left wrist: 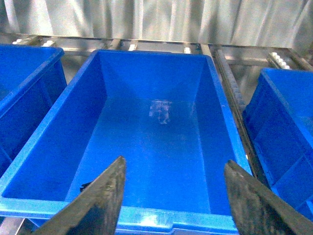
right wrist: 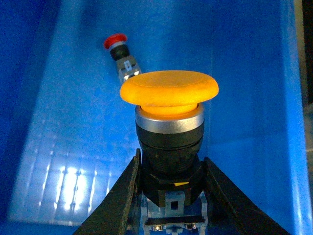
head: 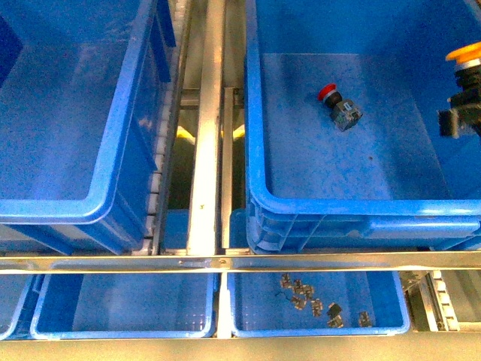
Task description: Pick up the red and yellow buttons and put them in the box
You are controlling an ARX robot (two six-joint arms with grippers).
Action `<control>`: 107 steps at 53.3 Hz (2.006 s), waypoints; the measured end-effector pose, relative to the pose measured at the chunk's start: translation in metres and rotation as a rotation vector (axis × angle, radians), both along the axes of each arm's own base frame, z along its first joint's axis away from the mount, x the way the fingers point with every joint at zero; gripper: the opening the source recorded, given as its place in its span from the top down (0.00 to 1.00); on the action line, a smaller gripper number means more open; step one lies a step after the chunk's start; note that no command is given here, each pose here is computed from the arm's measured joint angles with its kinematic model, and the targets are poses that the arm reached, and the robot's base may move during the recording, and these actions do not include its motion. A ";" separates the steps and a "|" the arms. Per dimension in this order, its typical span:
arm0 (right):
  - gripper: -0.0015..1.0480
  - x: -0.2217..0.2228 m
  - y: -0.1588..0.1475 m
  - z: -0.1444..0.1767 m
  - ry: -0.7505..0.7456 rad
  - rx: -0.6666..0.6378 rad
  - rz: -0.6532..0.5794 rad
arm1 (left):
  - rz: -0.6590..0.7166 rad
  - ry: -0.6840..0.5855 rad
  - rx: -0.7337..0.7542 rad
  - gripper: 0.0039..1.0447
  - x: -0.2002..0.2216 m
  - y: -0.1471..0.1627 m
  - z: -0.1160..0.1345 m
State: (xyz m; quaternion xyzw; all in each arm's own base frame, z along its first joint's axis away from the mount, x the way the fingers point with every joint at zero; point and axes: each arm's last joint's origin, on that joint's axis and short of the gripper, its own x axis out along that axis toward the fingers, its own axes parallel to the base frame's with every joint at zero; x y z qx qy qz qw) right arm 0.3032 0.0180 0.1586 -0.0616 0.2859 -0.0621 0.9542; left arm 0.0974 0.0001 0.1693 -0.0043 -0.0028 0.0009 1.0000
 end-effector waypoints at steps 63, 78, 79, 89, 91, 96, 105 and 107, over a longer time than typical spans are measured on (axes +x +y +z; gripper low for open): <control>0.47 0.209 0.025 -0.076 0.151 0.054 -0.213 | 0.000 0.000 0.001 0.07 0.000 0.000 0.000; 0.08 0.186 0.018 -0.070 0.093 0.119 -0.176 | 0.000 0.000 0.001 0.07 0.000 0.000 0.000; 0.06 0.183 0.018 -0.066 0.080 0.124 -0.174 | 0.000 0.000 0.001 0.07 0.000 0.000 0.000; 0.06 0.123 0.013 -0.012 -0.044 0.194 -0.100 | 0.000 0.000 0.001 0.07 0.000 0.000 0.000; 0.06 0.100 0.012 -0.005 -0.046 0.206 -0.083 | 0.000 0.000 0.001 0.07 0.000 0.000 0.000; 0.06 0.038 0.007 -0.004 0.006 0.248 -0.076 | 0.000 0.000 0.001 0.07 0.000 0.000 0.000; 0.06 -0.048 -0.009 0.010 0.054 0.380 -0.195 | 0.000 0.000 0.001 0.07 0.000 0.000 0.000; 0.06 -0.063 -0.012 0.016 0.042 0.409 -0.231 | 0.000 0.000 0.001 0.07 0.000 0.000 0.000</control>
